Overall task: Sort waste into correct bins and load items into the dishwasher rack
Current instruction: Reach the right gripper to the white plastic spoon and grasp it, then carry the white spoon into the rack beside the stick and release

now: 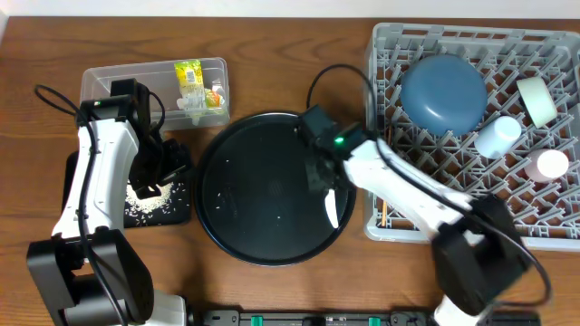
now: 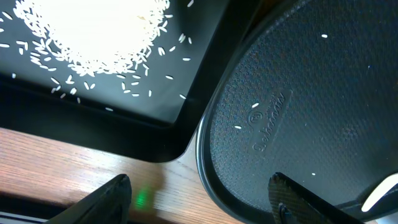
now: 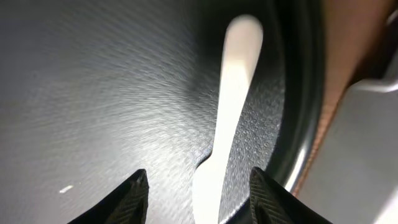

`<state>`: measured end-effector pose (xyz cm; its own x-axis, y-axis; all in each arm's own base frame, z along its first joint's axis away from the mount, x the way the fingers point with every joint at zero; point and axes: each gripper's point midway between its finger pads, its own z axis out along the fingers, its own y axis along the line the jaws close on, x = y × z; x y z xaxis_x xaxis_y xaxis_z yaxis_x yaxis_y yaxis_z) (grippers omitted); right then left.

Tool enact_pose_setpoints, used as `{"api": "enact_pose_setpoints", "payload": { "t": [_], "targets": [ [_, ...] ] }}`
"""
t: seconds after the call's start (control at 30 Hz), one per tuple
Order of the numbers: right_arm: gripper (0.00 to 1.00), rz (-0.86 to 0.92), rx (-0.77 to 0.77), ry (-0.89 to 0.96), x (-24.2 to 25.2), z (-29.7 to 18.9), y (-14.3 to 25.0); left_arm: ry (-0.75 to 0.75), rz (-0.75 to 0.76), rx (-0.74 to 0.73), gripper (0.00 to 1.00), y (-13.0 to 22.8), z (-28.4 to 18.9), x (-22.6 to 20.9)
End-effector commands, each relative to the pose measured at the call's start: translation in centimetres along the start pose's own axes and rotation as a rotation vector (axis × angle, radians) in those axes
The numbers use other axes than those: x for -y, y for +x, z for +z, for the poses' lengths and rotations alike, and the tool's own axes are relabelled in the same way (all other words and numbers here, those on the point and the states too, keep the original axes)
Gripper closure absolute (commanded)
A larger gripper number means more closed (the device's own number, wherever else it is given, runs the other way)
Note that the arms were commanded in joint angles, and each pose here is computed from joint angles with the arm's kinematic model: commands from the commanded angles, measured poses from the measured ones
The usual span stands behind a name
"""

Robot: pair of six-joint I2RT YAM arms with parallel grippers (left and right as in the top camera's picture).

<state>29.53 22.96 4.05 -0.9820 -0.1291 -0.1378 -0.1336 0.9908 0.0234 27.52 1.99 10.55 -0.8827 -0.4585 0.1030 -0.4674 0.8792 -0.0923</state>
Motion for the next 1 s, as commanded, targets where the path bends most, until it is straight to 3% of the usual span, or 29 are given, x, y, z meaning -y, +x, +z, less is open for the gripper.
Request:
{"api": "enact_pose_setpoints", "payload": {
  "t": [0.0,0.2,0.3,0.43,0.67,0.97],
  "targets": [
    [0.50,0.068,-0.047,0.060,0.5,2.3,1.0,-0.004,0.002,0.025,0.28,-0.1,-0.7,-0.2],
    [0.51,0.063,-0.104,0.116,1.2,5.5,1.8,-0.003,0.003,0.028,0.28,-0.2,-0.7,-0.1],
    [0.57,0.058,-0.131,0.130,1.3,6.5,2.4,-0.003,0.003,0.029,0.28,-0.2,-0.7,-0.1],
    [0.80,0.054,-0.152,0.131,1.2,6.7,2.9,-0.003,0.003,0.029,0.28,-0.2,-0.7,-0.1],
    [0.93,0.060,-0.165,0.141,1.7,6.5,3.1,-0.003,0.003,0.028,0.28,-0.2,-0.7,-0.1],
    [0.96,0.062,-0.148,0.129,1.6,5.4,2.8,-0.003,0.003,0.028,0.28,-0.2,-0.7,-0.1]
  ]
}}
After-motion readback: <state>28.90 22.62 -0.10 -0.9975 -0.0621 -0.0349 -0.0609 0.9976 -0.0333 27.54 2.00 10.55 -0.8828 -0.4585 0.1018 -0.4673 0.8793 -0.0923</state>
